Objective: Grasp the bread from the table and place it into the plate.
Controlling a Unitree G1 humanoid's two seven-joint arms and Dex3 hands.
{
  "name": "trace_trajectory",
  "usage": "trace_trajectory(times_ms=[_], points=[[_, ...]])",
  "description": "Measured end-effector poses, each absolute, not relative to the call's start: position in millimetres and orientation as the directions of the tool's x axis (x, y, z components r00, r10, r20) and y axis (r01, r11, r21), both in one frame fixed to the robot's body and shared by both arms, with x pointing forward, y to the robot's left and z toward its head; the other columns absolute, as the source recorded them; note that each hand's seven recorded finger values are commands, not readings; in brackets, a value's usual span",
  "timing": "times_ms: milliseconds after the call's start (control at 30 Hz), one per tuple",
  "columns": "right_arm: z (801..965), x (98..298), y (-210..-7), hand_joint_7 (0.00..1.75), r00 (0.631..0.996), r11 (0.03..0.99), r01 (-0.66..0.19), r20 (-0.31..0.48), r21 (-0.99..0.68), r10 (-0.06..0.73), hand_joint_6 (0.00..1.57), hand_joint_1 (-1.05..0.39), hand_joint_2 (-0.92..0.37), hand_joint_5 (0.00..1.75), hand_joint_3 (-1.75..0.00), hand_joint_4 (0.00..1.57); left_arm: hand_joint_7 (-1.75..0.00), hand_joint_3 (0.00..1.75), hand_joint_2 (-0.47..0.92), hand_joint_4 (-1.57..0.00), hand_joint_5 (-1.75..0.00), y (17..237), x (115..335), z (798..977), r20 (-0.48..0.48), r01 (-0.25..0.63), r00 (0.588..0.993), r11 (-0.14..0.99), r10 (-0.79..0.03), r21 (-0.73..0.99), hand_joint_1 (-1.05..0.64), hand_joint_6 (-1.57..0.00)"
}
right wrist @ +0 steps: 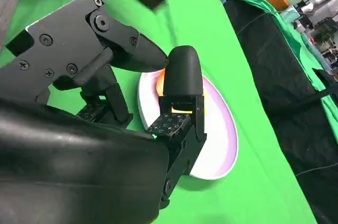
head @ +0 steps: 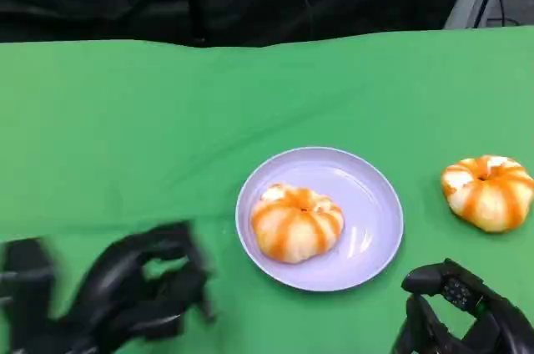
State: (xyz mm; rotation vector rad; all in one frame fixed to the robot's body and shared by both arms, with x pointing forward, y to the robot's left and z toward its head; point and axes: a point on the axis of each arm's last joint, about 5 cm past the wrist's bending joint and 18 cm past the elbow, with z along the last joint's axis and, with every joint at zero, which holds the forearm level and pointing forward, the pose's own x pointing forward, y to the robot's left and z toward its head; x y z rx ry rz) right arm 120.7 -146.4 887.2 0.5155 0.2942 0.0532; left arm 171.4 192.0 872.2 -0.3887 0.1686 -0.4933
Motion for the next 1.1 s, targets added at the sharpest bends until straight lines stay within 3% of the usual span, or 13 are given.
trace_trajectory(times_ms=[100, 167, 267, 467, 1100], points=[[887.4, 120, -150, 1.35, 0.958, 0.875, 0.032, -0.265, 0.483, 0.112, 0.86, -0.18, -0.51, 1.57, -1.12, 0.93, -1.58, 1.4, 0.41, -0.94, -1.75, 216, 154, 873.5, -0.133, 0.363, 0.872, 0.804, -0.471, -0.471, -0.08, -0.89], [887.9, 121, -150, 1.36, 0.958, 0.875, 0.033, -0.265, 0.482, 0.109, 0.86, -0.18, -0.52, 1.55, -1.1, 0.94, -1.57, 1.27, 0.47, -0.95, -1.75, 223, 147, 872.5, -0.133, 0.354, 0.868, 0.784, -0.478, -0.509, -0.14, -0.92], [887.5, 120, -152, 1.36, 0.959, 0.877, 0.039, -0.266, 0.478, 0.103, 0.86, -0.18, -0.53, 1.54, -1.09, 0.96, -1.57, 1.22, 0.46, -0.96, -1.75, 235, 138, 865.4, -0.13, 0.348, 0.855, 0.74, -0.502, -0.575, -0.16, -0.94], [887.5, 122, -154, 1.35, 0.958, 0.88, 0.04, -0.27, 0.474, 0.102, 0.87, -0.18, -0.52, 1.54, -1.1, 0.96, -1.51, 1.06, 0.5, -0.89, -1.75, 253, 135, 858.5, -0.151, 0.338, 0.843, 0.725, -0.517, -0.6, -0.19, -0.93], [886.1, 120, -156, 1.32, 0.954, 0.879, 0.038, -0.28, 0.476, 0.11, 0.88, -0.19, -0.52, 1.55, -1.08, 0.94, -1.38, 1.02, 0.51, -0.87, -1.75, 260, 141, 863.7, -0.153, 0.334, 0.845, 0.729, -0.512, -0.597, -0.17, -0.98]])
